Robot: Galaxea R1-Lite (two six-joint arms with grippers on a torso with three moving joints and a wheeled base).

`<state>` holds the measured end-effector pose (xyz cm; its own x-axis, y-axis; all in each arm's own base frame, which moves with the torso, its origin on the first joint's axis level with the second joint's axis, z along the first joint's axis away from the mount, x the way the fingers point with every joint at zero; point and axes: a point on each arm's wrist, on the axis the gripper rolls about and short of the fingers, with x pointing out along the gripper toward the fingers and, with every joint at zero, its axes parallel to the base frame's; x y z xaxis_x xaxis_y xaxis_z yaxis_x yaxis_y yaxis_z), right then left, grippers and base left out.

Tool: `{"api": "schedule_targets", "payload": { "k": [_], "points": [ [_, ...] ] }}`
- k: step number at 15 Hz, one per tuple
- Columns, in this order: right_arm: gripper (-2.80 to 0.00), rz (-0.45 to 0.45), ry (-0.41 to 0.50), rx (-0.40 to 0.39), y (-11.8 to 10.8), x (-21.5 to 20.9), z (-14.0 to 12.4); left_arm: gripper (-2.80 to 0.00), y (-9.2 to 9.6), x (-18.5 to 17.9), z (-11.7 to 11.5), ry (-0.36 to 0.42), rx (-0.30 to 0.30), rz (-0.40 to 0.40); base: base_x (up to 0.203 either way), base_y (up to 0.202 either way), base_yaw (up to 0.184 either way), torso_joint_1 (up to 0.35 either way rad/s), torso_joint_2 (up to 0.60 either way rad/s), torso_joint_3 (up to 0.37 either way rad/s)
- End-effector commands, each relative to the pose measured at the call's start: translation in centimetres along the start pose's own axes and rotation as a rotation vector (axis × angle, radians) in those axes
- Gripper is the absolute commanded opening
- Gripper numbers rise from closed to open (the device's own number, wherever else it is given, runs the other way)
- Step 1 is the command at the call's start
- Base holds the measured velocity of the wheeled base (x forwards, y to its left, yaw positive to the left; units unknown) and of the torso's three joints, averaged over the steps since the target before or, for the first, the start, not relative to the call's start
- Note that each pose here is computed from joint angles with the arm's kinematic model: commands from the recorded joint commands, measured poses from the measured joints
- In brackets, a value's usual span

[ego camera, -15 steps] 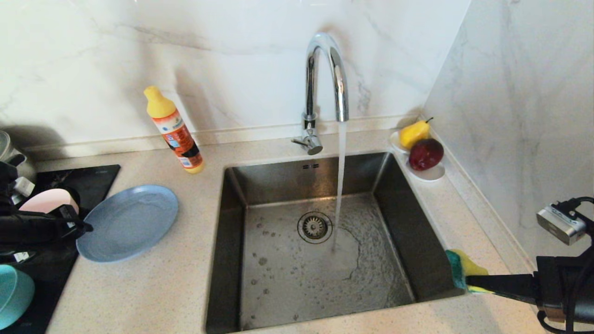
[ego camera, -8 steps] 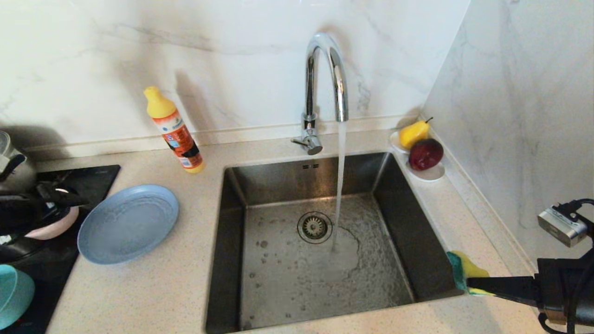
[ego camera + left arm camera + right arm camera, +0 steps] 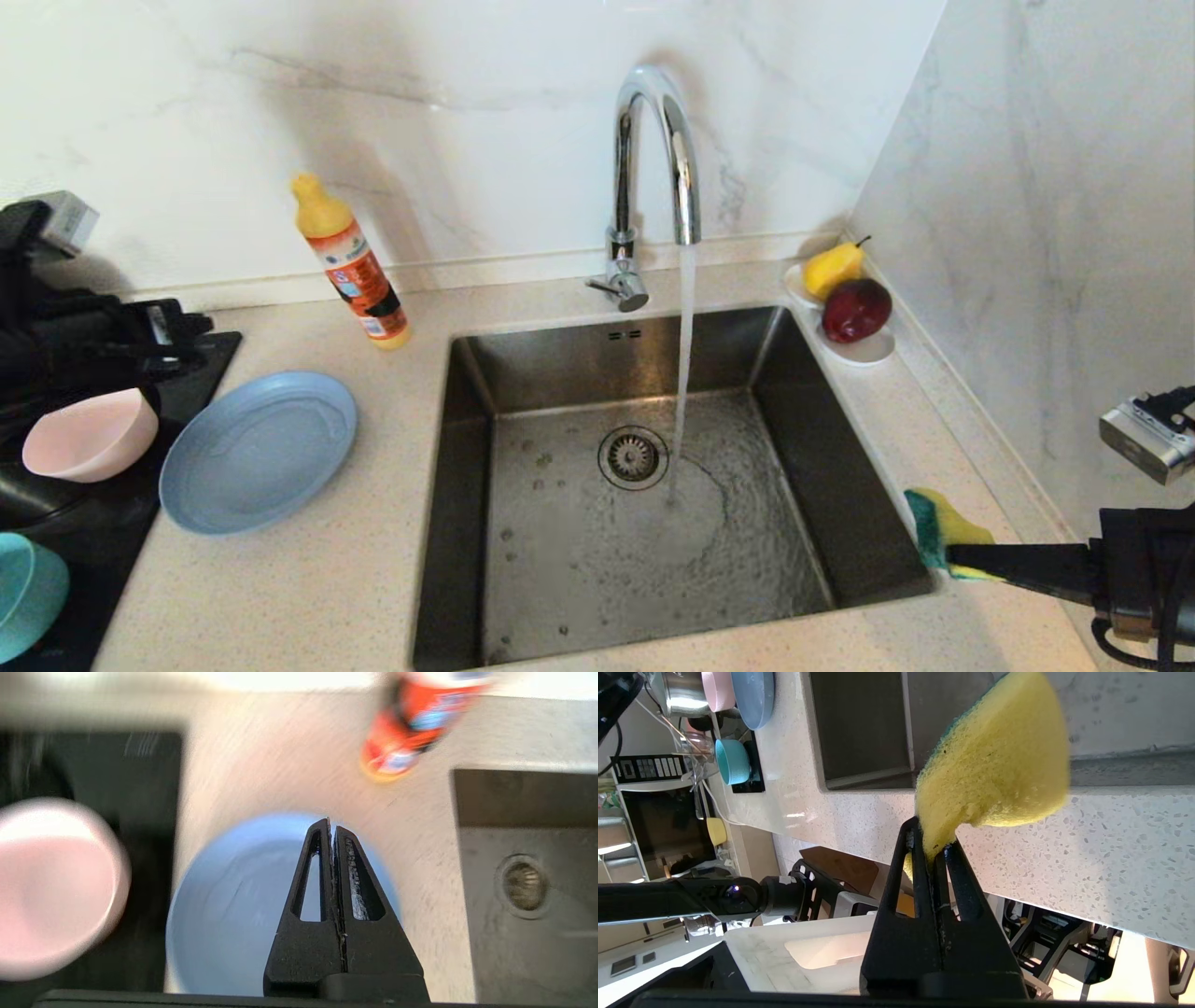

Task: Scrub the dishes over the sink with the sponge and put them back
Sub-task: Put down the sponge

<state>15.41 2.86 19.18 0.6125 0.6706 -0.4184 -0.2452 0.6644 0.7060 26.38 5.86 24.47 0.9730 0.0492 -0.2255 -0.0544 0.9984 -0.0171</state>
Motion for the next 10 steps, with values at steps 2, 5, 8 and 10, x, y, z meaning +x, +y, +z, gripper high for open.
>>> {"api": "schedule_targets", "payload": {
  "k": [2, 5, 8, 10],
  "points": [
    [-2.80, 0.002, -0.001, 0.004, 0.0, -0.2, -0.3, -2.80, -4.0, -2.3, -0.3, -0.156, 0.171, -0.051, 0.000, 0.000, 0.000, 0.000, 0.00, 0.000],
    [-2.80, 0.007, -0.012, -0.004, 0.2, -0.4, -0.2, -2.80, -5.0, -9.2, -0.1, -0.308, 0.187, -0.077, 0.000, 0.000, 0.000, 0.000, 0.00, 0.000],
    [-2.80, 0.004, -0.001, 0.005, 0.1, -0.3, -0.3, -2.80, -4.9, -16.9, -2.5, -0.445, 0.147, -0.075, 0.000, 0.000, 0.000, 0.000, 0.00, 0.000],
    [-2.80, 0.003, 0.000, 0.007, 0.0, -0.4, -0.5, -2.80, -4.7, -21.2, -4.6, -0.501, 0.119, -0.065, 0.000, 0.000, 0.000, 0.000, 0.00, 0.000]
  ]
}}
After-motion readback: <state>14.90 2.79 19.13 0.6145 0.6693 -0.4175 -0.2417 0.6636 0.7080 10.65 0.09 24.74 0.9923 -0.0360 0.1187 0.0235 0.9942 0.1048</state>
